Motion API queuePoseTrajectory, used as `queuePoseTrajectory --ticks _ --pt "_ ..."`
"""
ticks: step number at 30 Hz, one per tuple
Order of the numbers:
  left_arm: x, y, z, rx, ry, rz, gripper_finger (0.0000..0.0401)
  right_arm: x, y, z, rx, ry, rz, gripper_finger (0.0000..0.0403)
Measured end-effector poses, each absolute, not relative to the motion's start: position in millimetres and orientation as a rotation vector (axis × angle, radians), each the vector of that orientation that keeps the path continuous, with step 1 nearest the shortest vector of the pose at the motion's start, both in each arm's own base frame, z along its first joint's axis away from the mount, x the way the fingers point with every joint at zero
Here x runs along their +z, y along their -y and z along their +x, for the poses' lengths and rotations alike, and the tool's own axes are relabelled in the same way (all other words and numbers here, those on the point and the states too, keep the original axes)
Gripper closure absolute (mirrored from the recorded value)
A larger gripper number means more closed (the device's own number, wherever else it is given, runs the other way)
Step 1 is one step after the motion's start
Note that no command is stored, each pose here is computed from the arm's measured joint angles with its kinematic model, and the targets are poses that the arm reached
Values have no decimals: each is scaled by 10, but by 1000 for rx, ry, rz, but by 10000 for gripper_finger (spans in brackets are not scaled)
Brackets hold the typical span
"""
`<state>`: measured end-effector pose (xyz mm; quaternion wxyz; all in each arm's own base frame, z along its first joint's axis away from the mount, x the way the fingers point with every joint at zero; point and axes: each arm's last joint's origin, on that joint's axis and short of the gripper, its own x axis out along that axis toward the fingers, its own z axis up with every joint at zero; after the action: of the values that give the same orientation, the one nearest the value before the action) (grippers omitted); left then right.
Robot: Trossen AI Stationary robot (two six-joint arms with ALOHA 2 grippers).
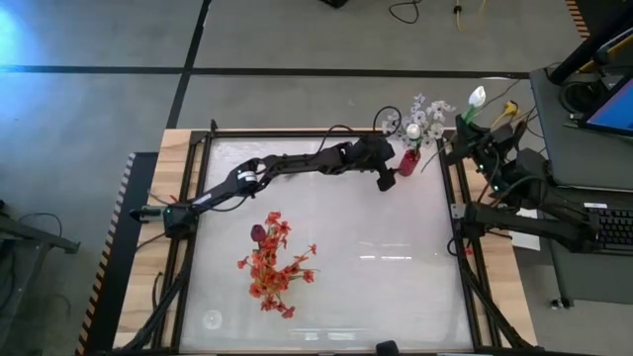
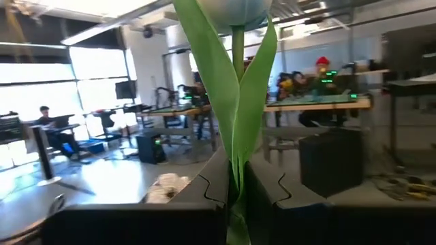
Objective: Sort flowers into vase by color
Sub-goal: Put the white tulip into the red vase
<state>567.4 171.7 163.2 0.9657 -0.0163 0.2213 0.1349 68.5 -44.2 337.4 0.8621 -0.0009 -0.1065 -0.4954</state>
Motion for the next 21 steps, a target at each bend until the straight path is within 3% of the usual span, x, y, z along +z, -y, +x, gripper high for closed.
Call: queuePoseTrajectory --ticks 21 --pt "1802 -1606 5673 198 -432 -44 137 3144 336 438 -960 318 23 385"
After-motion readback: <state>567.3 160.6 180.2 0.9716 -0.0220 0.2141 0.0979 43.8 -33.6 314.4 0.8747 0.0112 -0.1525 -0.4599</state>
